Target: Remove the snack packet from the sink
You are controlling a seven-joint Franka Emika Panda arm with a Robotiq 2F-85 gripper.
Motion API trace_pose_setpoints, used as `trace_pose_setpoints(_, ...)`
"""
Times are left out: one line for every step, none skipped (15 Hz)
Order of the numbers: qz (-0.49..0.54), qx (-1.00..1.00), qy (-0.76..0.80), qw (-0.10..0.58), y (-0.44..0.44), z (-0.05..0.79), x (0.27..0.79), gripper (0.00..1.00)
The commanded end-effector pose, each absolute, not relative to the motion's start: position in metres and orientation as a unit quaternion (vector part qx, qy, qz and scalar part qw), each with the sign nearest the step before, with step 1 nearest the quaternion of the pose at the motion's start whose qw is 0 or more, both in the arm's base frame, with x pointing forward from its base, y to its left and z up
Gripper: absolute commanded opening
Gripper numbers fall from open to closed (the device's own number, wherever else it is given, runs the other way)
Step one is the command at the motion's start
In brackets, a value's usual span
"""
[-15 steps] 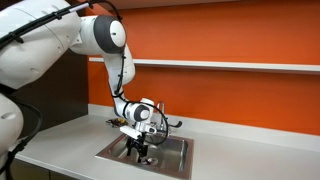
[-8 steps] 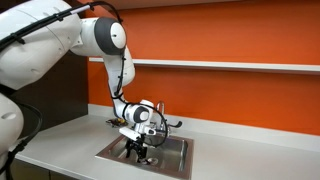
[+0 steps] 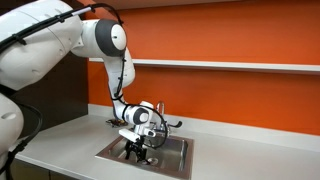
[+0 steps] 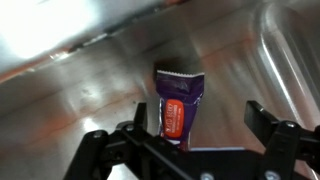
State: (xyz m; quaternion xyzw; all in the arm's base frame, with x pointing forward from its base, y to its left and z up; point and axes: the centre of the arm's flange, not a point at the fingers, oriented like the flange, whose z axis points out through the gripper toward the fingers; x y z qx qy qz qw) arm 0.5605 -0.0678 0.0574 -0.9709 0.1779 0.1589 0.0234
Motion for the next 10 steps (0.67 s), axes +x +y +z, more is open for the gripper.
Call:
trace_pose_setpoints(0.16,-0.968,0.194,0.025,-0.068,0.053,0.561,1.0)
trace_pose_setpoints(0.161,-0.967,0.195,0.025,-0.069,0.051,0.561,1.0)
trace_pose_setpoints(0.162,-0.967,0.197,0.026,-0.069,0.05,0.561,1.0)
trace_pose_setpoints(0.163,-0.966,0.199,0.025,-0.071,0.049,0.561,1.0)
trace_pose_setpoints(0.163,-0.966,0.201,0.025,-0.072,0.048,0.561,1.0)
trace_pose_setpoints(0.163,-0.965,0.203,0.025,-0.073,0.047,0.561,1.0)
trace_pose_setpoints(0.162,-0.965,0.205,0.025,-0.075,0.047,0.562,1.0)
trace_pose_setpoints(0.162,-0.965,0.206,0.025,-0.076,0.048,0.562,1.0)
trace_pose_setpoints(0.16,-0.965,0.208,0.025,-0.078,0.048,0.563,1.0)
trace_pose_setpoints(0.158,-0.965,0.209,0.025,-0.08,0.049,0.564,1.0)
